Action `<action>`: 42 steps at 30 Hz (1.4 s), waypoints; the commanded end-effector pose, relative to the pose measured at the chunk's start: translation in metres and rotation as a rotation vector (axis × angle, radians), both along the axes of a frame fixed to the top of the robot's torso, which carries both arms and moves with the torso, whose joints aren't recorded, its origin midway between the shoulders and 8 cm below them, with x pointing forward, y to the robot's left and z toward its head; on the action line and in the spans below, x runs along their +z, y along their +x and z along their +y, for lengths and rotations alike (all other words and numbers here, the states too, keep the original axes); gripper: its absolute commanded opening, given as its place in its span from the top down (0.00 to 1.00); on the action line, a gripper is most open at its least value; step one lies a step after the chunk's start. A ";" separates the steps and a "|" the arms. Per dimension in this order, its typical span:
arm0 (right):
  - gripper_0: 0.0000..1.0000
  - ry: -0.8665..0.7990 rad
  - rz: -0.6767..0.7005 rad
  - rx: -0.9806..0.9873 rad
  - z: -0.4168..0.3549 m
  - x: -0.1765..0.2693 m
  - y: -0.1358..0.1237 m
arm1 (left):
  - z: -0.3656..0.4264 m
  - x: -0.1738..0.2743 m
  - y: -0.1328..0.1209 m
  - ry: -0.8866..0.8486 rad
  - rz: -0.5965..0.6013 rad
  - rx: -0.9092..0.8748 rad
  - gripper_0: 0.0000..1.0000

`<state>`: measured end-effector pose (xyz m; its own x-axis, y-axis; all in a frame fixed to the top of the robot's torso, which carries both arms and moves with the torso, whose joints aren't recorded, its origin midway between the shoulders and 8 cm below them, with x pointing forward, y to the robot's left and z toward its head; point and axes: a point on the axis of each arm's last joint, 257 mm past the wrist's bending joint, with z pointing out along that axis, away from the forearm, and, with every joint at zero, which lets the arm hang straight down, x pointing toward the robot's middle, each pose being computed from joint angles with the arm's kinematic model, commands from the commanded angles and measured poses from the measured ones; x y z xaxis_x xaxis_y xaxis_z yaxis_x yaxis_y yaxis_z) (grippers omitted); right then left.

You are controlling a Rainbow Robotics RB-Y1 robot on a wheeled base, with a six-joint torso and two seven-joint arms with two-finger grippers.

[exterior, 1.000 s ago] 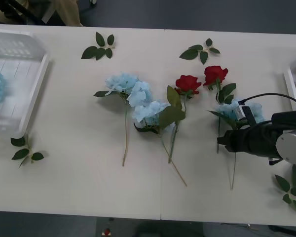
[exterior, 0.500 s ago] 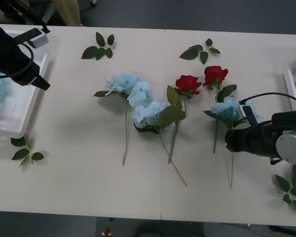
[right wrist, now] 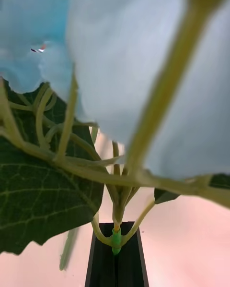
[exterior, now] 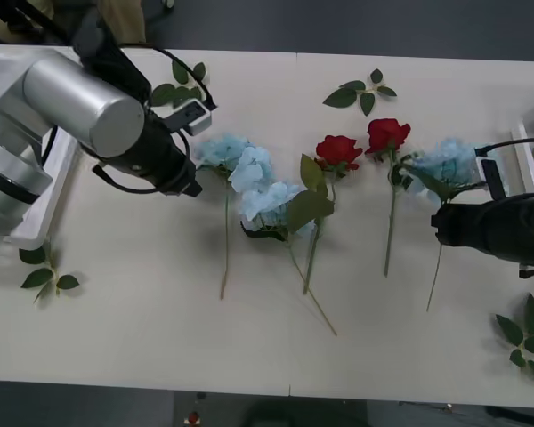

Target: Put the red flowers into the right box and the blue flowers into the left box

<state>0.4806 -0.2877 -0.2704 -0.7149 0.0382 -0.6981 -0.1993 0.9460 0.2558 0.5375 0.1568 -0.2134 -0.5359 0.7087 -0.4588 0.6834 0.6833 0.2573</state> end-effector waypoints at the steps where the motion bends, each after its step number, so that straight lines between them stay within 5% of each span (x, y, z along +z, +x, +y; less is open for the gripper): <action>1: 1.00 0.039 -0.072 0.051 0.009 0.036 -0.003 | -0.028 -0.017 -0.003 -0.019 -0.079 -0.019 0.03; 14: 1.00 0.134 -0.286 0.283 0.033 0.109 -0.015 | -0.075 -0.066 -0.021 0.010 -0.093 0.079 0.03; 24: 1.00 0.185 -0.427 0.491 0.073 0.156 -0.033 | -0.083 -0.080 -0.004 -0.089 -0.099 0.092 0.04; 42: 1.00 0.229 -0.728 0.809 0.154 0.216 -0.060 | -0.039 0.028 -0.060 -0.288 -0.004 -0.111 0.04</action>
